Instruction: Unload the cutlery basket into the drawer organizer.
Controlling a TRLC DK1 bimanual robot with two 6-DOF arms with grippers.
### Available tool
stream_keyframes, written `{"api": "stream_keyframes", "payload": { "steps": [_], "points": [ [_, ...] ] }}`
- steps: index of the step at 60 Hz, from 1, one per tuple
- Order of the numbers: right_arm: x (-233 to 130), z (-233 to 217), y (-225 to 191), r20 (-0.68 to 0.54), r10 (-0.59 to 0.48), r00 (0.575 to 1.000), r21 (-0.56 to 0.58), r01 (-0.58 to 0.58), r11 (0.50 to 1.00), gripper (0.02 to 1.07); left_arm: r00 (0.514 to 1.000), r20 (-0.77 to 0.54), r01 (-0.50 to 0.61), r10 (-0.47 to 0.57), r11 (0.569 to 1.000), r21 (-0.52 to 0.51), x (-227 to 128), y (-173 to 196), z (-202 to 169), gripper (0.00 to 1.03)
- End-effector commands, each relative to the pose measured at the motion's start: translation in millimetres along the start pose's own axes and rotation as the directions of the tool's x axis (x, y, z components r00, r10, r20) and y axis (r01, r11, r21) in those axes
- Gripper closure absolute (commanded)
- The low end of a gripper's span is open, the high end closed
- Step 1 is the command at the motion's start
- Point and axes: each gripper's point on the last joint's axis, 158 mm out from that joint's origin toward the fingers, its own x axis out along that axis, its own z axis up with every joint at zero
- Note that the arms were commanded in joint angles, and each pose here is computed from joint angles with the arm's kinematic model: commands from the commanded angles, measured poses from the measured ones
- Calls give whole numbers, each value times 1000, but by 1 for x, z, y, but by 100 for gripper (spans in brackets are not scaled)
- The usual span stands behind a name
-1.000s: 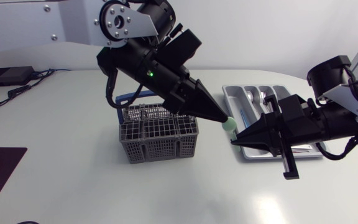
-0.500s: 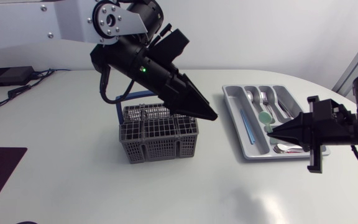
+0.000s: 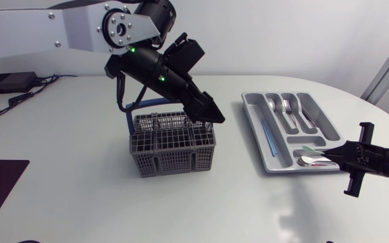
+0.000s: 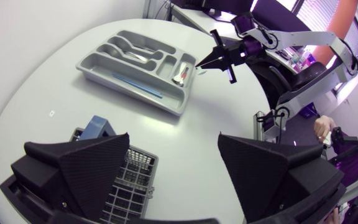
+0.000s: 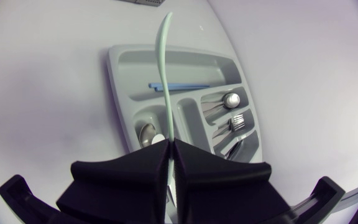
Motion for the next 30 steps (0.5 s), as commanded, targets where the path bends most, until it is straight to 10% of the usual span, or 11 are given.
{"api": "stream_keyframes", "payload": {
  "steps": [1, 30],
  "points": [
    [7, -16, 14, -34, 15, 999, -34, -16, 999, 101, 998, -53, -20, 16, 997, -71, 14, 11, -26, 4],
    [17, -51, 14, -153, -38, 987, -130, 18, 991, 101, 989, -105, -110, 100, 989, -102, 14, 29, -44, 4]
  ]
}}
